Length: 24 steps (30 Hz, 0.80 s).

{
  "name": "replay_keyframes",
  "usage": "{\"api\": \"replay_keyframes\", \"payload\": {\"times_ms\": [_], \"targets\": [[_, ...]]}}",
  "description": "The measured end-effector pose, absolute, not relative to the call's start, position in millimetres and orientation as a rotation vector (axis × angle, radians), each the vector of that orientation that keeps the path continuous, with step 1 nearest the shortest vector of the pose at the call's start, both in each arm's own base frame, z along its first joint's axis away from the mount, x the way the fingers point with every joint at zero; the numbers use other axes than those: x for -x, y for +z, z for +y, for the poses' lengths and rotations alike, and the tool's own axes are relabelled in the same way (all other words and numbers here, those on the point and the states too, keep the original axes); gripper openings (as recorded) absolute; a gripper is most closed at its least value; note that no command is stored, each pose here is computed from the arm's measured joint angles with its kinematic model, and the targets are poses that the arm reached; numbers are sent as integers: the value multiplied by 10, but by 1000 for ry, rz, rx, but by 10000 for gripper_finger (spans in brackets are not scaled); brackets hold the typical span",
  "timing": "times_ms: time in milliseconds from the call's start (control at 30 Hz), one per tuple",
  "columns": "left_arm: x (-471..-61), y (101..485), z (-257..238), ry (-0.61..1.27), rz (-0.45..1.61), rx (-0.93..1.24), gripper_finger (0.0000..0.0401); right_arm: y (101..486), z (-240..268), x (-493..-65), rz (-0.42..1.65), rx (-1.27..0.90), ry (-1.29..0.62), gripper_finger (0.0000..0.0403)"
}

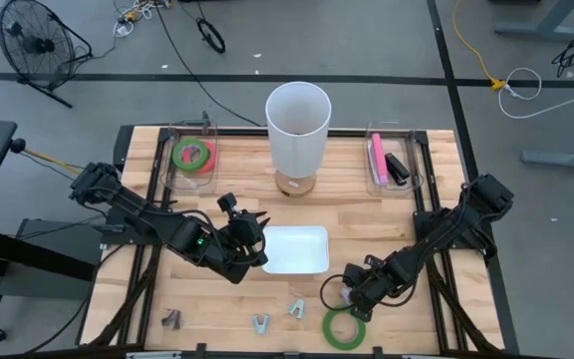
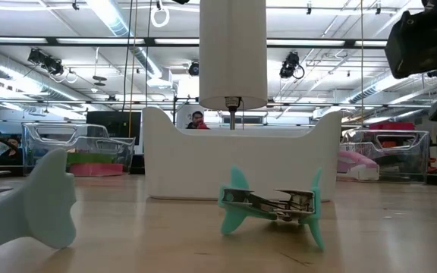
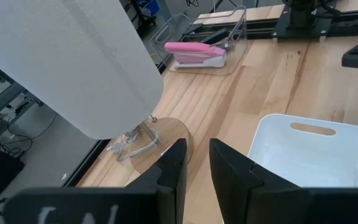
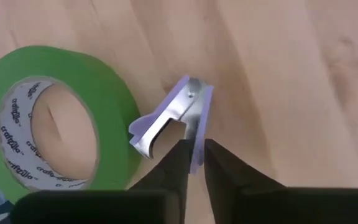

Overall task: Pick and place Stapler, Stapler remover, tape
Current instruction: Put the purple stapler remover into the white bin

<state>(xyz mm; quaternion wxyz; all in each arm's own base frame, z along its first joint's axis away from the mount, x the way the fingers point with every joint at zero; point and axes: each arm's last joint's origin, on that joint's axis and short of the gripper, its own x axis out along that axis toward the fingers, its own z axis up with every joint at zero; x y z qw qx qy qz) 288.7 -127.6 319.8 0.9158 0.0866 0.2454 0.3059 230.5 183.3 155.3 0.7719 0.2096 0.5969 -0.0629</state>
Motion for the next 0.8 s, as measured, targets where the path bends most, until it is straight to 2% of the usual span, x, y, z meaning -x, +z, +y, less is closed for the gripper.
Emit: {"api": "replay_keyframes", "payload": {"times_ms": [200,400,800], "targets": [[-2888,3198,-1275,630,505,-178,73,1454,1866,-2335,1318,-416,-116,69],[-2888,3199,-1275,630,505,-178,73,1445,1855,-2331,1317,-357,-92,10],[-2888,3199,-1275,630,504,-177,73,1468,1674,-2422,1304,-291,-97,1]]}}
